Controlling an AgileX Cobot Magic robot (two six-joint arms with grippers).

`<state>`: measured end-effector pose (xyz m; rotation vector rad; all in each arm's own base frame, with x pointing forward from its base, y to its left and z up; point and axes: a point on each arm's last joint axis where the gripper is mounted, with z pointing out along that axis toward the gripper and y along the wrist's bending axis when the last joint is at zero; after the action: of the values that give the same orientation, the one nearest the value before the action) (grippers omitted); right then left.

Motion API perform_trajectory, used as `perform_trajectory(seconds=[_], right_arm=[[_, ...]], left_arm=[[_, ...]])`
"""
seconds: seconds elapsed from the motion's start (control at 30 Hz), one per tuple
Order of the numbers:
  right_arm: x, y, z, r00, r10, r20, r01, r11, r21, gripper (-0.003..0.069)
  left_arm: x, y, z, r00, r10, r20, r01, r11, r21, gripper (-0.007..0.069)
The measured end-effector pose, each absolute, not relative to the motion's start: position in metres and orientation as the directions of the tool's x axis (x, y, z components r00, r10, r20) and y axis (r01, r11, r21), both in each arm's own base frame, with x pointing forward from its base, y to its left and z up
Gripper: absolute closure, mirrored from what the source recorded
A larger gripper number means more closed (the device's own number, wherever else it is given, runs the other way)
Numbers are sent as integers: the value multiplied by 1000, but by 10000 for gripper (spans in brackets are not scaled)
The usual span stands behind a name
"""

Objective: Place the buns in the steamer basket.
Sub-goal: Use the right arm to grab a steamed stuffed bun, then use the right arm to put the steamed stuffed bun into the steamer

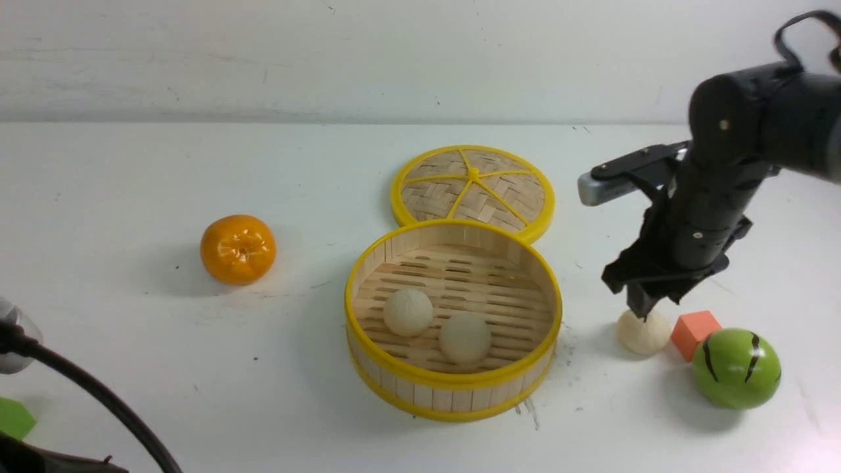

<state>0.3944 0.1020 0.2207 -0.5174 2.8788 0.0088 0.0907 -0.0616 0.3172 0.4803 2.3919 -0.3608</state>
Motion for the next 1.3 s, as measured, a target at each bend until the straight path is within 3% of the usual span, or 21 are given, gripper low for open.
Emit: perform_trajectory(seconds=[0.03,0.13,0.3,0.33,0.4,0.5,0.6,0.77,0.9,1.1,1.2,1.3], right_arm=[[400,104,213,-918,-341,-201,-342,939,-30,170],[411,106,194,-925,-338,-172,-339,940,-25,109],[414,107,185,-928,-337,-156,-338,941,-24,144],[414,107,187,-927,-339,-163,-339,940,-29,221],[414,107,189,-925,-340,-168,-340,940,-31,282],[412,106,205,-917,-342,-205,-341,939,-42,559],[410,106,225,-905,-344,-249,-343,938,-48,640],[395,137,292,-820,-392,-417,-406,912,-59,645],[382,176,312,-752,-435,-495,-489,872,-22,645],[383,225,285,-687,-482,-544,-570,822,-8,634],[395,235,256,-691,-485,-537,-572,820,-5,572],[403,239,234,-708,-473,-524,-556,831,2,447]], left_arm=[[90,-61,317,-716,246,-653,427,895,-131,639],[90,-62,316,-723,247,-645,426,894,-136,639],[89,-61,316,-724,248,-644,426,894,-135,639],[89,-61,316,-724,248,-644,426,894,-135,639],[89,-61,316,-724,248,-644,426,894,-135,639],[90,-62,317,-720,245,-650,427,894,-136,639],[90,-62,317,-717,243,-653,428,893,-137,639],[90,-62,317,-715,241,-656,428,893,-138,639],[90,-62,317,-715,241,-656,428,893,-138,639],[90,-62,317,-715,241,-656,428,893,-138,638],[90,-62,317,-715,241,-656,428,893,-138,636],[90,-62,317,-715,241,-656,428,893,-138,631]])
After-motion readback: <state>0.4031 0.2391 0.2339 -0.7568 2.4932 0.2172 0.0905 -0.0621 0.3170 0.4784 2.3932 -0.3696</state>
